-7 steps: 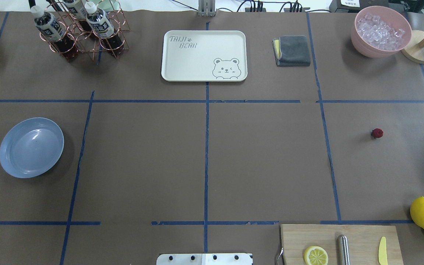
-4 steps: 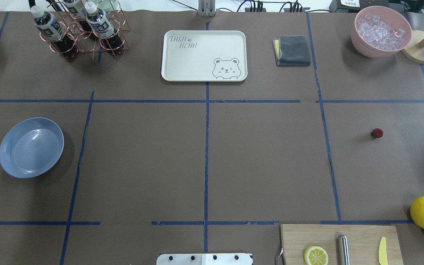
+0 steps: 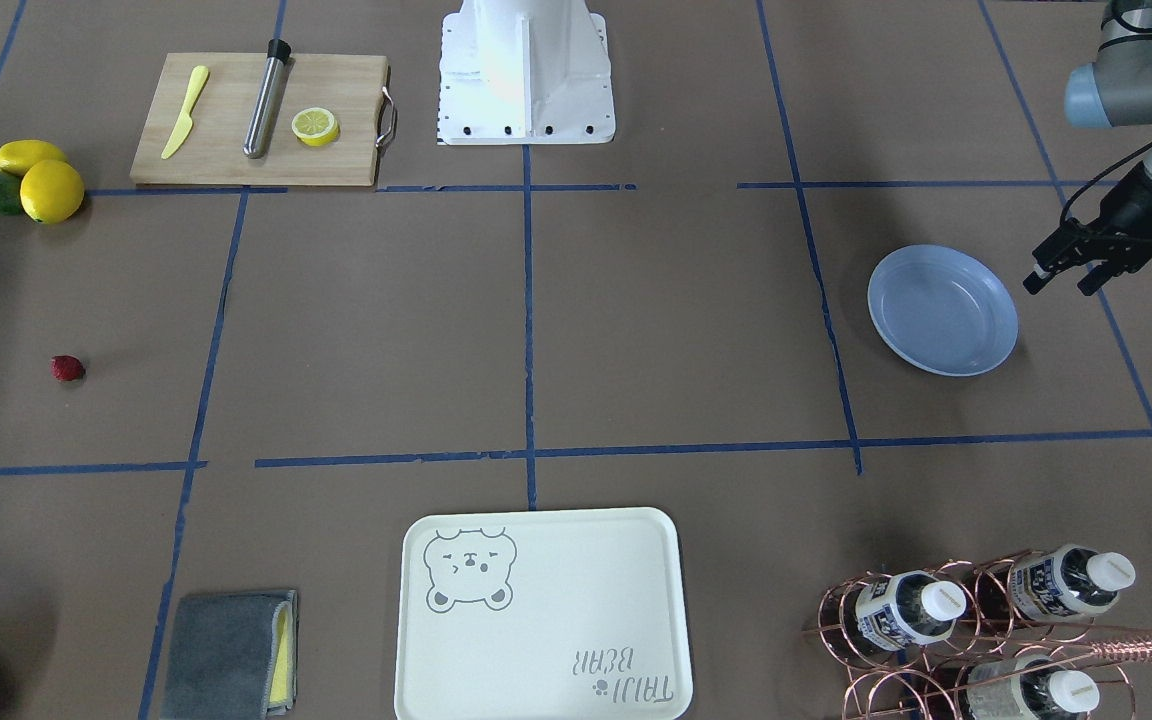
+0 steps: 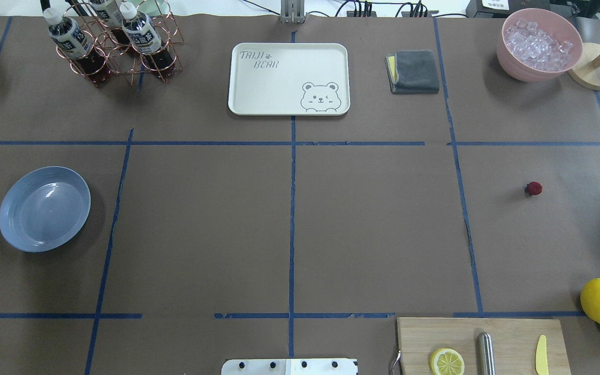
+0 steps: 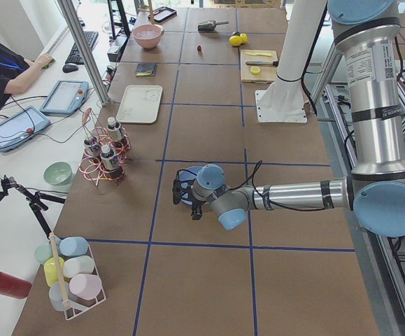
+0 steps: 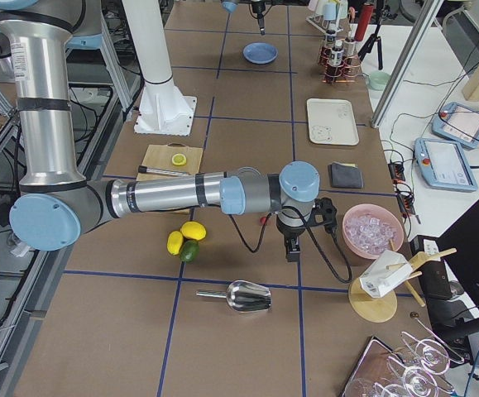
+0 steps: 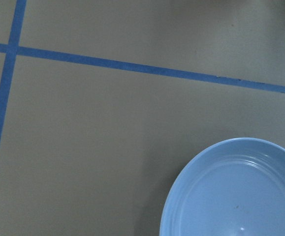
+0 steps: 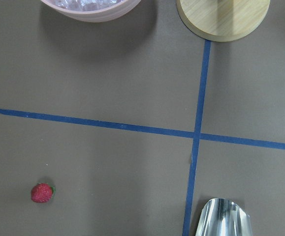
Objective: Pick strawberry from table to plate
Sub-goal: 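Grasp the plate rim with the left gripper and lift it toward the table center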
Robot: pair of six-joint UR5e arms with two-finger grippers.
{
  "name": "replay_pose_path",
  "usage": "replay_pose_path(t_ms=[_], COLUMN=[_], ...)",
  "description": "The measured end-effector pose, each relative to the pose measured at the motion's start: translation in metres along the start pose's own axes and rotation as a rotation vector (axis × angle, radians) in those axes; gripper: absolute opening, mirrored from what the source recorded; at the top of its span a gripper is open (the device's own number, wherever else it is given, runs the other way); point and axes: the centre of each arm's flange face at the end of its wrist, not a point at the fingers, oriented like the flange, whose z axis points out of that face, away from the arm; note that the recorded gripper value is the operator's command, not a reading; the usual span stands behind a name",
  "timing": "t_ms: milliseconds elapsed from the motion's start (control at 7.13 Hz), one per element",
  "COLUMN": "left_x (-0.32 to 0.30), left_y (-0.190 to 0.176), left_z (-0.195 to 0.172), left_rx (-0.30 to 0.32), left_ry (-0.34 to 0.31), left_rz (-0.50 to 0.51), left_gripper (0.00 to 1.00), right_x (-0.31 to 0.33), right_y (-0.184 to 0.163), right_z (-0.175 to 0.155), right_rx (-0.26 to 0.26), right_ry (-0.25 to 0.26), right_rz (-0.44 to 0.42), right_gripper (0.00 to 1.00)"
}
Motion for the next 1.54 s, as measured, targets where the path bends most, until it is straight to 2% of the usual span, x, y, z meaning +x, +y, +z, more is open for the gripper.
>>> replay_pose_path(t_ms=[280,421,561,701,841,1262,1542], left_x=[0.016,0.02,0.021,0.02,0.021,0.025,0.044], left_y=[0.02,0.026,0.029,0.03,0.03,0.032,0.033], left_z=[0.028,0.039,0.044,0.046,0.047,0.042,0.009], left_rx=[0.004,0.014,0.02,0.022,0.022,0.007,-0.104], left_ry=[0.008,-0.002,-0.01,-0.014,-0.015,0.0,0.108], left_rz=[-0.033,-0.033,-0.031,-0.027,-0.023,-0.004,-0.005], left_gripper=[0.87,0.61,0.26,0.05,0.0,0.0,0.0], right_x=[-0.002,-0.002,-0.003,-0.003,-0.003,-0.003,-0.003], right_y=[-0.001,-0.001,-0.001,-0.001,-0.001,-0.002,-0.002], right_z=[0.001,0.001,0.001,0.001,0.001,0.001,0.001], right_rx=[-0.001,-0.001,-0.001,-0.001,-0.001,-0.001,-0.002], right_ry=[-0.003,-0.004,-0.005,-0.005,-0.005,-0.005,-0.006], right_rz=[-0.003,-0.004,-0.004,-0.004,-0.004,-0.004,-0.004], right_gripper=[1.0,1.0,1.0,1.0,1.0,1.0,1.0])
